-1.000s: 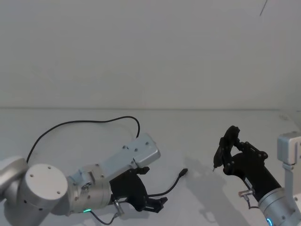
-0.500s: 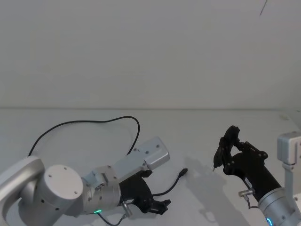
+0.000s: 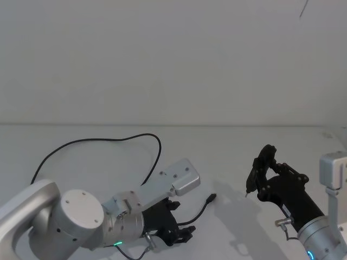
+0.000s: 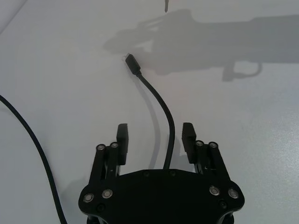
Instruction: Pick up the data cable with the one hand.
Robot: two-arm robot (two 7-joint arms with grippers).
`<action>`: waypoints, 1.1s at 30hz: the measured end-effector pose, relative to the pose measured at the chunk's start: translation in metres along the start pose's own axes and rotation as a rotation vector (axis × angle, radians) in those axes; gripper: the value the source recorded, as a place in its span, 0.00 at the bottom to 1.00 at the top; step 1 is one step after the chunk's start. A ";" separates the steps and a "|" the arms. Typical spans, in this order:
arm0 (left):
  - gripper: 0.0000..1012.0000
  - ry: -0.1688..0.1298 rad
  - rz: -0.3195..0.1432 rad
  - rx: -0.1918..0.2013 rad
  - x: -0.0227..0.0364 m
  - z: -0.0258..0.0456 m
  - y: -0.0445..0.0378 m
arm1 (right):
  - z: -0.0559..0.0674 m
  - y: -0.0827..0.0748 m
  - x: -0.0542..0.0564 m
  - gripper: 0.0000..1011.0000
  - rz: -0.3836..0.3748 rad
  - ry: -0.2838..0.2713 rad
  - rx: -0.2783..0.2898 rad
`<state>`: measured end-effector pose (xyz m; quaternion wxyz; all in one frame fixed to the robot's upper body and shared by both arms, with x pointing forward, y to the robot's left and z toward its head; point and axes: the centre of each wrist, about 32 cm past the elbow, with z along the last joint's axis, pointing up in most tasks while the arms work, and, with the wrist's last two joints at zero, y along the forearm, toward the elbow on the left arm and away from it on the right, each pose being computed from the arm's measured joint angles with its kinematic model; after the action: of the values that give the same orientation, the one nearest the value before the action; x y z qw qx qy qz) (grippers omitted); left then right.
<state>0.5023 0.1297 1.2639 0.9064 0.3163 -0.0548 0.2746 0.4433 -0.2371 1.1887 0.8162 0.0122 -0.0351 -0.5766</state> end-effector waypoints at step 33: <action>0.05 -0.034 0.003 -0.082 0.0030 -0.0164 0.0073 | 0.012 0.001 0.007 0.28 0.012 0.005 0.036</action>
<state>0.4996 0.1457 1.2557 0.9171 0.2836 -0.0817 0.2681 0.4460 -0.2431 1.2007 0.8195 0.0280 -0.0437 -0.5708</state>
